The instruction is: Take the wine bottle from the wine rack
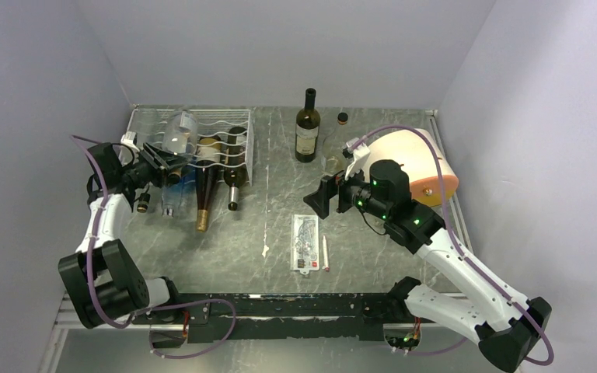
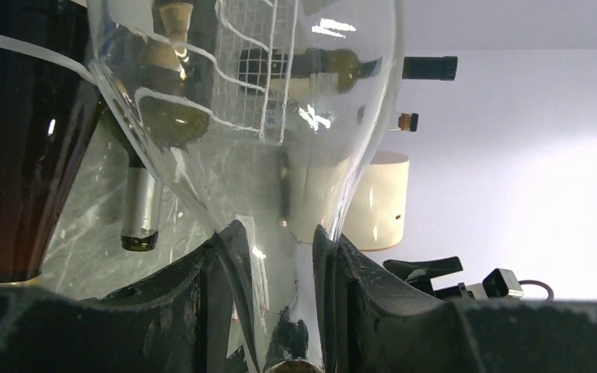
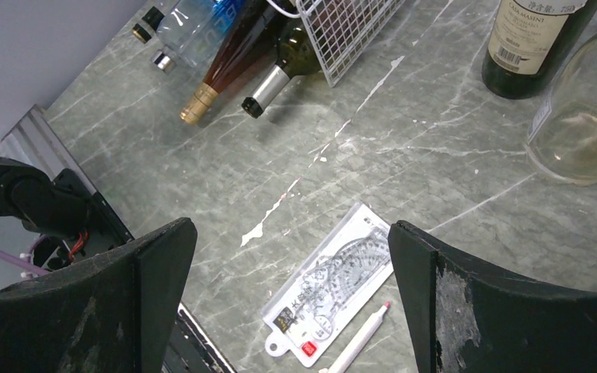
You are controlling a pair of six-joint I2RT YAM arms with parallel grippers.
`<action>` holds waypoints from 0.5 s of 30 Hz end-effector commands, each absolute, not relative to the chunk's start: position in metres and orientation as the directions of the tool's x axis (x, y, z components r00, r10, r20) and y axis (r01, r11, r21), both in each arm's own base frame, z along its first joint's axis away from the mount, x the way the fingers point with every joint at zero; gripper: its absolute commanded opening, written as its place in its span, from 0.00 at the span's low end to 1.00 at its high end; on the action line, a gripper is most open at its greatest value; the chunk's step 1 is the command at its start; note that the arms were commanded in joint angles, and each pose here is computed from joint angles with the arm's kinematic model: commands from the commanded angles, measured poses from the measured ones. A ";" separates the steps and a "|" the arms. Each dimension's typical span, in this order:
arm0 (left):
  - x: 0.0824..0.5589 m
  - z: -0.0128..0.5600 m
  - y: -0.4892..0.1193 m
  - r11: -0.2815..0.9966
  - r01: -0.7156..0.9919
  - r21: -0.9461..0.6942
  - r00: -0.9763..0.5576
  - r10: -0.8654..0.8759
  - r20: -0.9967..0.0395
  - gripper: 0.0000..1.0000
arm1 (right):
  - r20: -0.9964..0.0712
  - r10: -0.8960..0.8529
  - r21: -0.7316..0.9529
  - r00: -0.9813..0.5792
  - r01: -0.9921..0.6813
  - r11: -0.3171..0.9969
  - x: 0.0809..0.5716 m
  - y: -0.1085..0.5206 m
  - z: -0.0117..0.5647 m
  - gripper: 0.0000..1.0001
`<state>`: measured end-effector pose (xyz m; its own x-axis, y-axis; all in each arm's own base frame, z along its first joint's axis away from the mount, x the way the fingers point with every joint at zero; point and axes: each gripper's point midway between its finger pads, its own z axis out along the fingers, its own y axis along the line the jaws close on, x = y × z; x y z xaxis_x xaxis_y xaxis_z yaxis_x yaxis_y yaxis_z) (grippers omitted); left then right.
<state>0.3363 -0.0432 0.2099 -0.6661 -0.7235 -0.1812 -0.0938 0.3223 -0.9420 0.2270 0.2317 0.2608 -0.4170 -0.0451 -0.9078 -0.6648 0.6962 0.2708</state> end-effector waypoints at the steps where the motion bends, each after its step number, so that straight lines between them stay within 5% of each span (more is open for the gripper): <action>1: 0.326 0.282 -0.056 0.387 0.285 -0.877 -0.624 -0.620 -0.476 0.07 | -0.910 -0.030 0.282 -0.414 -0.669 0.687 0.226 0.234 0.265 1.00; 15: 0.277 0.312 -0.099 0.368 0.385 -0.847 -0.663 -0.528 -0.531 0.07 | -0.897 -0.014 0.308 -0.442 -0.648 0.697 0.230 0.237 0.256 1.00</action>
<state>0.3021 -0.0728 0.2466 -0.6894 -0.6910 -0.2172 0.0128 0.2882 -0.9575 0.2281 0.2337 0.2574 -0.4374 -0.0338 -0.8986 -0.6532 0.6988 0.2916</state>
